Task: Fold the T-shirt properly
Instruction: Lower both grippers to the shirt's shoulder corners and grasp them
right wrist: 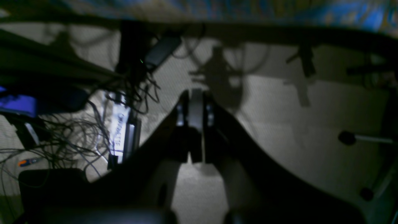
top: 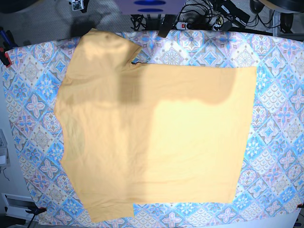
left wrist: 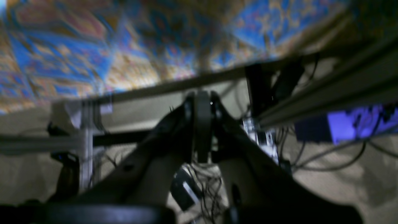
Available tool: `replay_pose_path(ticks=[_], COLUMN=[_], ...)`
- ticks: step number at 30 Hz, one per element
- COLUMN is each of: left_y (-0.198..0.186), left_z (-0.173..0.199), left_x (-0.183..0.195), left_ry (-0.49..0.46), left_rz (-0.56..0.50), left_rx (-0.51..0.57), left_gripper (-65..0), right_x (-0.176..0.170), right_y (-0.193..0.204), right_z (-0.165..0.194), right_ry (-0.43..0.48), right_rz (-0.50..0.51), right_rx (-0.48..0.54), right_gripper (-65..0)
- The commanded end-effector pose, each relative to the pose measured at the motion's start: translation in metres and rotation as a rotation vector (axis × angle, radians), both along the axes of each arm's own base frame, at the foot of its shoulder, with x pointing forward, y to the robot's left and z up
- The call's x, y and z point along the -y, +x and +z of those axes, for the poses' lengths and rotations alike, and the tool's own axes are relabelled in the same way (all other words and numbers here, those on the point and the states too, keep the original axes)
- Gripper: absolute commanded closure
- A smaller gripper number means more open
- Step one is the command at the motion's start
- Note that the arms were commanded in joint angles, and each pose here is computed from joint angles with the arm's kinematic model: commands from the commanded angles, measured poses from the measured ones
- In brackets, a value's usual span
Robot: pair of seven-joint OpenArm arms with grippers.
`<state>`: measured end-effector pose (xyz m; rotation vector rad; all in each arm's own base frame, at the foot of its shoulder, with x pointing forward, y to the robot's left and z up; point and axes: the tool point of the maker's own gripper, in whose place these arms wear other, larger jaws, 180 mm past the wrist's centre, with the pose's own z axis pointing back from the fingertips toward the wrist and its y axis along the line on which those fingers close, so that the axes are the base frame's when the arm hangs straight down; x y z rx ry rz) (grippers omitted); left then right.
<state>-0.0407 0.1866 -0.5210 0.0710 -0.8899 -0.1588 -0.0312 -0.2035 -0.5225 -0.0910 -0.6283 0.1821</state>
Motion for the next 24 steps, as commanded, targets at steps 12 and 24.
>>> replay_pose_path(ticks=[12, 24], left_y=[0.034, 0.102], left_z=[0.066, 0.113], left_x=[0.002, -0.014], left_ry=[0.001, 0.035], left_rz=[-0.057, 0.013], left_rx=[0.116, 0.152], left_gripper=[0.0, 0.0], right_x=[-0.006, -0.017], right_y=[0.014, 0.046], right_z=[0.044, 0.067], right_ry=[0.008, -0.109], right_rz=[0.024, 0.228], right_rx=[0.106, 0.146], right_gripper=[0.0, 0.0])
